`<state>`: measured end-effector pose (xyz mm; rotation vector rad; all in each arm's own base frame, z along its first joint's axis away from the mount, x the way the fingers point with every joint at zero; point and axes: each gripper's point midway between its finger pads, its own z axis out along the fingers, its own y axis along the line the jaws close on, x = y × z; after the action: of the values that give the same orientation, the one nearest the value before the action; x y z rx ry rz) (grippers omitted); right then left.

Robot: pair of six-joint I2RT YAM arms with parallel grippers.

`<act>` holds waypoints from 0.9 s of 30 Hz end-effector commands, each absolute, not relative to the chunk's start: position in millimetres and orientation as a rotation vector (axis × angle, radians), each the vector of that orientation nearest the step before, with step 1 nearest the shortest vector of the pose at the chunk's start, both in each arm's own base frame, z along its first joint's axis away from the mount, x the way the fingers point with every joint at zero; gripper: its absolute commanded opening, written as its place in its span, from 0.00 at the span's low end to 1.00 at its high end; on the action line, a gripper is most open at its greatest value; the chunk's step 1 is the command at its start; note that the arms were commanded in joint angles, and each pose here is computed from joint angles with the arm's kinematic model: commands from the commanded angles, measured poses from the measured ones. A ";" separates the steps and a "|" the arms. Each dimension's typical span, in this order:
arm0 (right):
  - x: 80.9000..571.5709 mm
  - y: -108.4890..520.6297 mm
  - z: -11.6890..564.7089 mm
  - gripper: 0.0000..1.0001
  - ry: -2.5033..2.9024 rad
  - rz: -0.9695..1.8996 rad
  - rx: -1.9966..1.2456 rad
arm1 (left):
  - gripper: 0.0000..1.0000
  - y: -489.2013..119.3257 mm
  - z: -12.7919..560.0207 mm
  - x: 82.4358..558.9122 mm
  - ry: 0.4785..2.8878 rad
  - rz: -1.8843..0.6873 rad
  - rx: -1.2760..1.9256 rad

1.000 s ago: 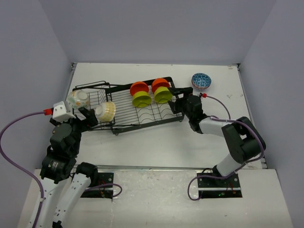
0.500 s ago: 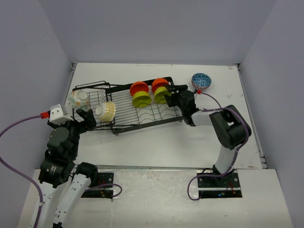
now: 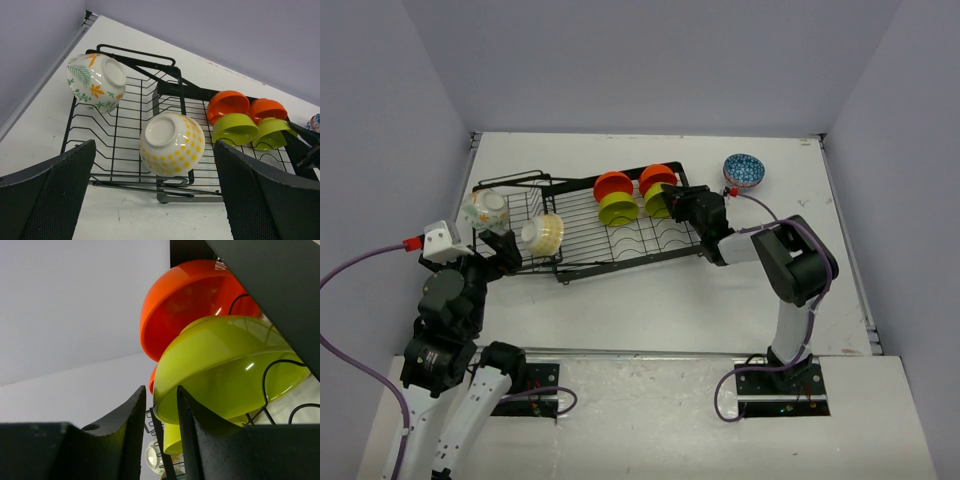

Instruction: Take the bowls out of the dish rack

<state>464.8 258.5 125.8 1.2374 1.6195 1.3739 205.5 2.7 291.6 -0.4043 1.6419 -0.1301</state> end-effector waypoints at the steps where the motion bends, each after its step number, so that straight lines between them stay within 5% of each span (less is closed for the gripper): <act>1: 473.3 264.6 147.5 0.31 1.554 1.414 1.184 | 1.00 5.6 298.6 206.4 1.613 -0.128 -0.421; 16: 465.7 267.4 161.6 0.00 1.496 1.497 1.154 | 1.00 5.7 298.9 206.1 1.610 -0.129 -0.422; 27: 457.1 272.8 204.4 0.00 1.352 1.666 1.005 | 1.00 6.5 298.3 206.2 1.612 -0.124 -0.425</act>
<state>462.7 266.0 145.0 1.1544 1.5327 1.4794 205.5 2.8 291.6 -0.4043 1.6419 -0.1295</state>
